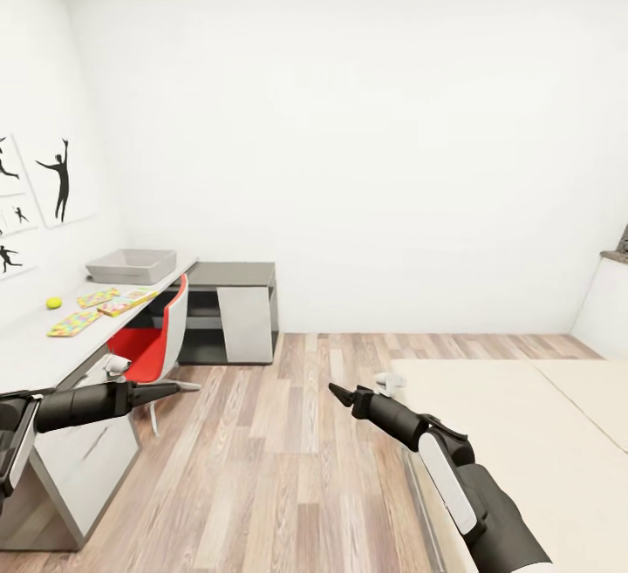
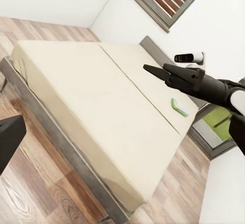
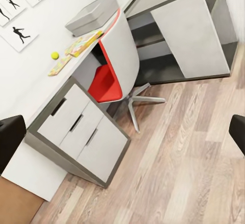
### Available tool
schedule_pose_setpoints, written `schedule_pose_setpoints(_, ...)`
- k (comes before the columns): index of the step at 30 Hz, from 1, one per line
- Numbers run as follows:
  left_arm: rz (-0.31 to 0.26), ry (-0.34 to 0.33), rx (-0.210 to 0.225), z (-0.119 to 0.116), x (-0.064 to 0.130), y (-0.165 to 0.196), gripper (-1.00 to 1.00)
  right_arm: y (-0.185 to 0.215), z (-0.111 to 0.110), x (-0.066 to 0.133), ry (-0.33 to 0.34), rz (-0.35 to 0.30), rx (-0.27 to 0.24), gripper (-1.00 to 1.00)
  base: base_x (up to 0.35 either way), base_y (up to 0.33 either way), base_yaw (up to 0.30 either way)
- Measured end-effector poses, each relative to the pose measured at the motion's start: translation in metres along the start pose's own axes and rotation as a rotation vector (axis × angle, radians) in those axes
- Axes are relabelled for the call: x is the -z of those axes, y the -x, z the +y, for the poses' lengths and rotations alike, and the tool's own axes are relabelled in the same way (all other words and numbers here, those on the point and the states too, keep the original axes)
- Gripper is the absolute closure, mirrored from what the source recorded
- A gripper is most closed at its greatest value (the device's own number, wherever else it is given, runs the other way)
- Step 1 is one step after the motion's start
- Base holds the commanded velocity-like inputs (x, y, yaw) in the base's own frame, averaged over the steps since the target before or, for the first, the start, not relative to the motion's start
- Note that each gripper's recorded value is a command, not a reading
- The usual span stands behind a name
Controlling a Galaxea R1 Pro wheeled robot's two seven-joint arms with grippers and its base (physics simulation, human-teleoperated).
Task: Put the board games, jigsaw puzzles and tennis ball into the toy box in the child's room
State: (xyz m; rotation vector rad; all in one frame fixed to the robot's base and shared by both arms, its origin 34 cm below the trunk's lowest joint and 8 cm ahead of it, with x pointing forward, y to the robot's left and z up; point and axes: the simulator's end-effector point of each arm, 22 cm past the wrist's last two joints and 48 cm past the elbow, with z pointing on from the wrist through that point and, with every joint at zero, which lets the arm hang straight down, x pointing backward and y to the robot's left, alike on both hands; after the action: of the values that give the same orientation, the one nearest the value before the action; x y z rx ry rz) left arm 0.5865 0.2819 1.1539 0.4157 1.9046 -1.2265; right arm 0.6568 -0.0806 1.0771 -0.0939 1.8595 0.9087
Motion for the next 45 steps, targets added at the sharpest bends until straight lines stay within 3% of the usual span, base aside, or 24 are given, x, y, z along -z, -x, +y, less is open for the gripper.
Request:
schedule_pose_setpoints(35, -0.003, -0.001, -0.007, -0.0020, 0.0009, 0.0014, -1.00, 0.0019, 0.0018, 0.0007, 0.002, -0.003, 0.003, -1.00, -0.021, -0.026, -0.017)
schedule_pose_setpoints(45, -0.002, -0.001, -0.008, -0.0019, 0.0008, 0.0013, -1.00, 0.0020, 0.0017, 0.0008, 0.002, -0.003, 0.003, -1.00, 0.000, -0.222, 0.000)
